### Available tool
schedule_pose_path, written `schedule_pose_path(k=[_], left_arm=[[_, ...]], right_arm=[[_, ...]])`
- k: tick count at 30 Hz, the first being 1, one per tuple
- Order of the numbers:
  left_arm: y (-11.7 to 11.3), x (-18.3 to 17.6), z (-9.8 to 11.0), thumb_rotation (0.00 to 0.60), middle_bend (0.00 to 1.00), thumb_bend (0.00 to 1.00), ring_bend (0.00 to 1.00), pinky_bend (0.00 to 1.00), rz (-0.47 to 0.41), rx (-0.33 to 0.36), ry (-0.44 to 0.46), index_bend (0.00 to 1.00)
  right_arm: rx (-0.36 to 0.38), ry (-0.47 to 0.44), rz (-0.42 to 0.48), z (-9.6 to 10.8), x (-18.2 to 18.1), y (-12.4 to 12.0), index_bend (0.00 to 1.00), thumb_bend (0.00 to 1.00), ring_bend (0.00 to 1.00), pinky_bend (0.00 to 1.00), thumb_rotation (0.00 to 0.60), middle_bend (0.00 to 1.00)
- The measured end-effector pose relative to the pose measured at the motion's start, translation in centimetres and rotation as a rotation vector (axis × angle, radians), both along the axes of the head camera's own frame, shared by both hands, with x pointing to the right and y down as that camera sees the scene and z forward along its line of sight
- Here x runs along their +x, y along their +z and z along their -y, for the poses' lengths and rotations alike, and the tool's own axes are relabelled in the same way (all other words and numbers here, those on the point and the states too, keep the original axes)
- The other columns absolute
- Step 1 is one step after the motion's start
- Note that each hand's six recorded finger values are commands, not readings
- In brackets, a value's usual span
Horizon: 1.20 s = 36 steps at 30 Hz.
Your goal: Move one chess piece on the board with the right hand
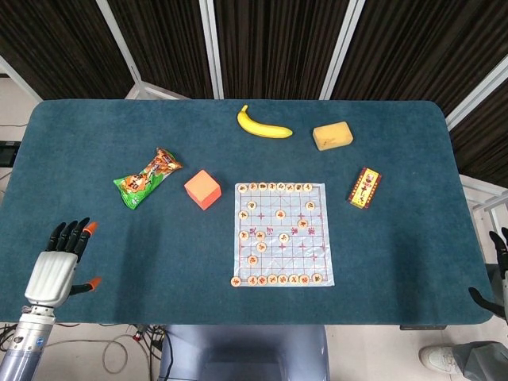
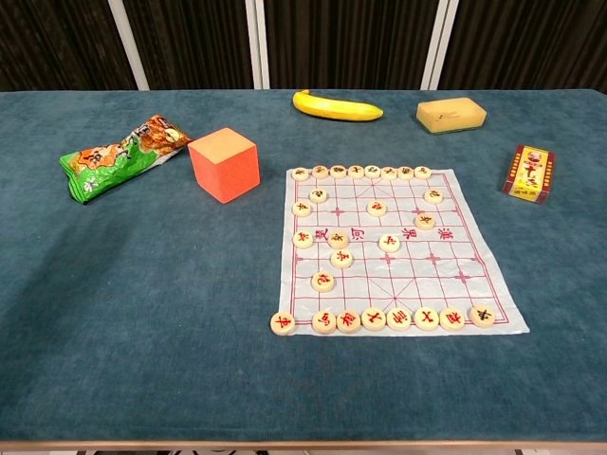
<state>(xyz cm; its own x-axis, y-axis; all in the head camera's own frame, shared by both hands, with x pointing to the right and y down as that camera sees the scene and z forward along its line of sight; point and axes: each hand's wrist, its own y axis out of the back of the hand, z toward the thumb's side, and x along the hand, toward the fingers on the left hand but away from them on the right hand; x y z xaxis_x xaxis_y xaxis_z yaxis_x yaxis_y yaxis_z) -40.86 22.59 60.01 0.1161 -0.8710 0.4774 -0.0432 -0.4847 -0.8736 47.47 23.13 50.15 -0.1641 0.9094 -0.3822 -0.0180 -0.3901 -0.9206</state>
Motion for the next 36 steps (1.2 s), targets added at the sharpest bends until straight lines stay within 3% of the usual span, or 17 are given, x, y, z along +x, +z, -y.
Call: schedule_pose_path(k=[8,12,14,17,22,26,30,34,36], left_arm=[[0.0,0.0,0.0,0.600,0.00,0.00,0.00,0.00,-0.006,-0.005,-0.010,0.00],[0.0,0.0,0.1,0.600,0.00,0.00,0.00,0.00,-0.009,-0.005,-0.016,0.00],[0.0,0.0,0.1,0.600,0.00,0.00,0.00,0.00,-0.010,-0.006,-0.019,0.00],[0.1,-0.1,0.2,0.600,0.00,0.00,0.00,0.00,-0.012,-0.006,-0.024,0.00],[0.2,-0.1,0.3,0.600,0.00,0.00,0.00,0.00,-0.013,-0.009,-0.029,0.00],[0.2,-0.1,0.4,0.600,0.00,0.00,0.00,0.00,-0.014,-0.010,-0.030,0.00],[0.3,-0.1,0.4,0.600,0.00,0.00,0.00,0.00,-0.017,-0.016,-0.032,0.00],[0.4,-0.1,0.4,0.600,0.00,0.00,0.00,0.00,-0.020,-0.019,-0.037,0.00],[0.4,-0.2,0.4,0.600,0.00,0.00,0.00,0.00,-0.024,-0.022,-0.043,0.00]], right_arm=[[-0.013,-0.040,0.026,2.3,-1.7,0.4,0.00,0.25,0.00,0.00,0.600,0.00],[-0.040,-0.078,0.068,4.5,-4.1,1.2,0.00,0.25,0.00,0.00,0.600,0.00],[-0.050,-0.112,0.077,5.8,-5.5,1.6,0.00,0.25,0.04,0.00,0.600,0.01],[-0.061,-0.180,0.078,8.0,-7.9,2.2,0.00,0.25,0.17,0.01,0.600,0.13],[-0.085,-0.254,0.093,11.7,-12.1,3.6,0.00,0.25,0.39,0.26,0.600,0.36],[-0.118,-0.292,0.103,13.8,-15.4,5.3,0.00,0.25,0.43,0.32,0.600,0.40],[-0.174,-0.314,0.127,14.7,-18.8,7.8,0.01,0.25,0.62,0.47,0.600,0.59],[-0.221,-0.334,0.143,14.7,-21.7,10.3,0.17,0.25,0.94,0.75,0.600,0.92],[-0.245,-0.345,0.148,14.4,-23.0,11.5,0.25,0.24,0.99,0.83,0.600,0.99]])
